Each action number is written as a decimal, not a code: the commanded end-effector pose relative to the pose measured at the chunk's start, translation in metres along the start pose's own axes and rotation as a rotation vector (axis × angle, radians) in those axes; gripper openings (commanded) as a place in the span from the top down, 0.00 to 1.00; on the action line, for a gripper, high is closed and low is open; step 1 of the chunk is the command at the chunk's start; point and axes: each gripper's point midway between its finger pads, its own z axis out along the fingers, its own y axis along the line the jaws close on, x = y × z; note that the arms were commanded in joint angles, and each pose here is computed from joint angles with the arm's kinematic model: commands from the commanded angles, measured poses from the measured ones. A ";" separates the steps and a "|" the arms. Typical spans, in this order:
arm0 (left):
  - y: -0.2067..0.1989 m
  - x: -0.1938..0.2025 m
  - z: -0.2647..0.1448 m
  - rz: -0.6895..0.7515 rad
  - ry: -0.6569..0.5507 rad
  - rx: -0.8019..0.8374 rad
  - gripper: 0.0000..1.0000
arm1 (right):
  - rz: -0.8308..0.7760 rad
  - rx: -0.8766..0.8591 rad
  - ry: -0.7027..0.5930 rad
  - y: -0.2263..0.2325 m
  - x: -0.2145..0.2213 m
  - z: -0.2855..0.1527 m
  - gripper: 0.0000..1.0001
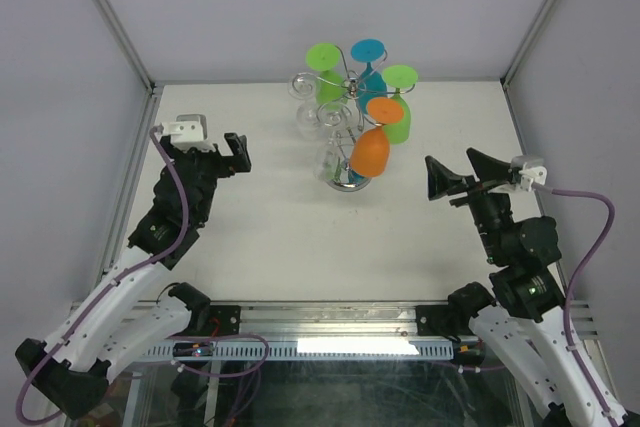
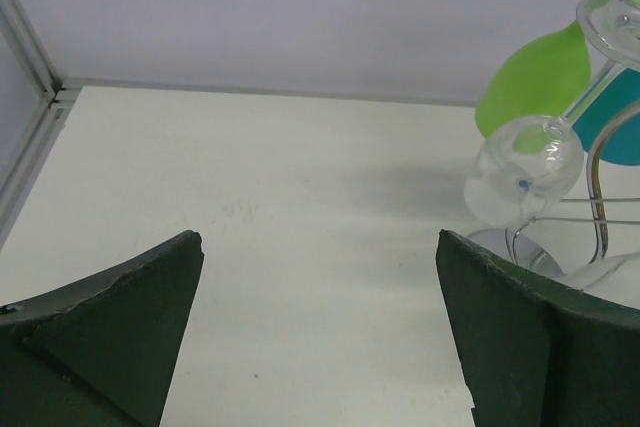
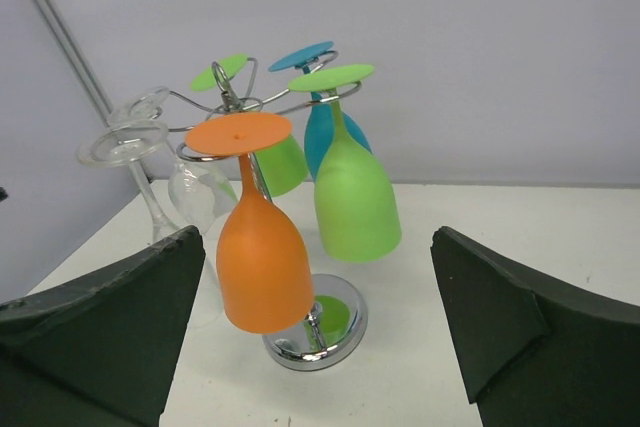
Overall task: Place the wine glass upside down on the wine glass rack
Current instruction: Reset both arms
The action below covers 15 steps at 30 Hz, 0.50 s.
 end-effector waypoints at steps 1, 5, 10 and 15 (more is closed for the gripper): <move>0.024 -0.011 -0.016 0.001 -0.027 -0.086 0.01 | 0.040 0.061 0.040 -0.010 0.012 -0.001 0.00; 0.023 -0.005 -0.021 0.006 -0.022 -0.062 0.01 | 0.058 0.047 0.083 -0.007 0.026 -0.002 0.00; 0.026 -0.007 -0.022 -0.003 -0.015 -0.084 0.01 | 0.057 0.050 0.077 -0.008 0.025 -0.002 0.00; 0.034 -0.010 -0.028 -0.012 -0.030 -0.114 0.01 | 0.059 0.050 0.082 -0.007 0.026 -0.001 0.00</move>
